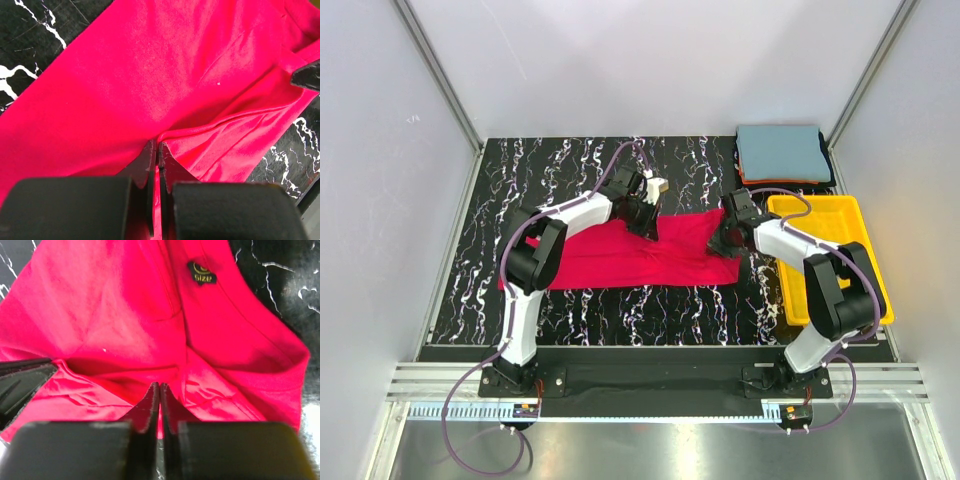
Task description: Fold and stack the t-shirts
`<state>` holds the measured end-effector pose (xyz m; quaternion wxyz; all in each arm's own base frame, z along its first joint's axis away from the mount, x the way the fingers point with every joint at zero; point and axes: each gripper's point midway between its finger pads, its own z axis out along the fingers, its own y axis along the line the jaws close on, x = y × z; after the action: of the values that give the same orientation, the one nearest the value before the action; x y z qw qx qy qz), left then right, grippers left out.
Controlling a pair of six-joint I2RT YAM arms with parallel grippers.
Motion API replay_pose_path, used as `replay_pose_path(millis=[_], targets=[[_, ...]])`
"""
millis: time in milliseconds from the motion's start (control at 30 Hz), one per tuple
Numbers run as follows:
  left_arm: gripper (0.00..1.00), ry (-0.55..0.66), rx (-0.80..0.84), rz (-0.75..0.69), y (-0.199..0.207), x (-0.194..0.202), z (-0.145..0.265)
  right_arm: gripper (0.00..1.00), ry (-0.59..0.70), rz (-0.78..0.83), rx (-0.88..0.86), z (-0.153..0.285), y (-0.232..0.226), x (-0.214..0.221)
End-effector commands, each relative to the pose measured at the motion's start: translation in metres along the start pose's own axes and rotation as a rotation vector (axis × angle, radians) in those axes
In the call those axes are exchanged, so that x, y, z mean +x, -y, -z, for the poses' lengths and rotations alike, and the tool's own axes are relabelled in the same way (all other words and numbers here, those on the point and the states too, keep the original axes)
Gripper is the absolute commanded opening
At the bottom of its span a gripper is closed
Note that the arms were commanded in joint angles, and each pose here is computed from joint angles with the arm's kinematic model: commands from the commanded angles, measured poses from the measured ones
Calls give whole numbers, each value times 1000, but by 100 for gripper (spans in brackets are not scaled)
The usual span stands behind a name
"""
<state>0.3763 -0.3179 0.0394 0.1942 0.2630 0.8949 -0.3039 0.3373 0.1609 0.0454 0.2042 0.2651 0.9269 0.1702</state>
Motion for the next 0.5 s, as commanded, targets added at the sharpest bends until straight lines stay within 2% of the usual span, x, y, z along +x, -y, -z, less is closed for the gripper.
replay_pose_path(millis=[0,467], targets=[[0,102,9,-33,11,-31,22,0,60,9,-17,0,-13,-21],[0,150,-50,13,0,-31,19,0,154,43,22,-4,-17,-50]])
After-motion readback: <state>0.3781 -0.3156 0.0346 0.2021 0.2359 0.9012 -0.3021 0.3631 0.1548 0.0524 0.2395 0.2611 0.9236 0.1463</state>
